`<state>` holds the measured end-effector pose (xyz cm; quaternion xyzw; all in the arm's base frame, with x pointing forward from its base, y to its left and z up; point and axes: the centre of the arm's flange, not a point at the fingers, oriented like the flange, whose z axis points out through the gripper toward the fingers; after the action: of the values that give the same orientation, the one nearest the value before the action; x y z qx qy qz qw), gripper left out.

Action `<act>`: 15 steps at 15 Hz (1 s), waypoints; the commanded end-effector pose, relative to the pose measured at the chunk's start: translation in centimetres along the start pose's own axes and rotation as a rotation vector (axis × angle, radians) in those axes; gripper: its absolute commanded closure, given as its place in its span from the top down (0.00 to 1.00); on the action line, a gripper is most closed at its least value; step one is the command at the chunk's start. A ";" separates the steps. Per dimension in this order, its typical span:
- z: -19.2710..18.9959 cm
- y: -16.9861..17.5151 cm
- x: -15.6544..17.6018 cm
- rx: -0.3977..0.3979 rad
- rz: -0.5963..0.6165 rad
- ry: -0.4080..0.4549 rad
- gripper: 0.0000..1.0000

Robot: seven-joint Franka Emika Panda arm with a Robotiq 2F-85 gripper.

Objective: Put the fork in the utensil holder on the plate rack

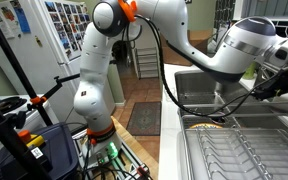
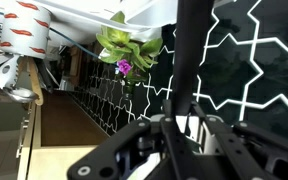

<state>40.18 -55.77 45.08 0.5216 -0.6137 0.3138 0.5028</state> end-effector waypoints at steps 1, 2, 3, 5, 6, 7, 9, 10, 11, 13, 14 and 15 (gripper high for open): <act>-0.7 1.4 -1.2 -0.015 0.001 0.009 0.05; -0.8 1.4 -1.4 -0.018 -0.001 0.010 0.05; -0.8 1.3 -1.5 -0.022 -0.002 0.012 0.05; -0.9 1.3 -1.9 -0.029 -0.003 0.016 0.05; -1.0 1.3 -2.1 -0.031 -0.006 0.017 0.05; -1.1 1.3 -2.2 -0.031 -0.006 0.017 0.05; -1.2 1.3 -2.6 -0.033 -0.010 0.012 0.05; -1.4 1.2 -2.8 -0.035 -0.013 0.009 0.05; -1.6 1.2 -3.0 -0.035 -0.015 0.005 0.05; -2.1 1.0 -3.5 -0.034 -0.018 0.000 0.05; -2.3 0.8 -3.9 -0.033 -0.021 0.003 0.05; -2.5 0.8 -4.3 -0.034 -0.026 0.003 0.05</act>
<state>41.22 -53.61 42.84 0.5223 -0.6109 0.3027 0.5122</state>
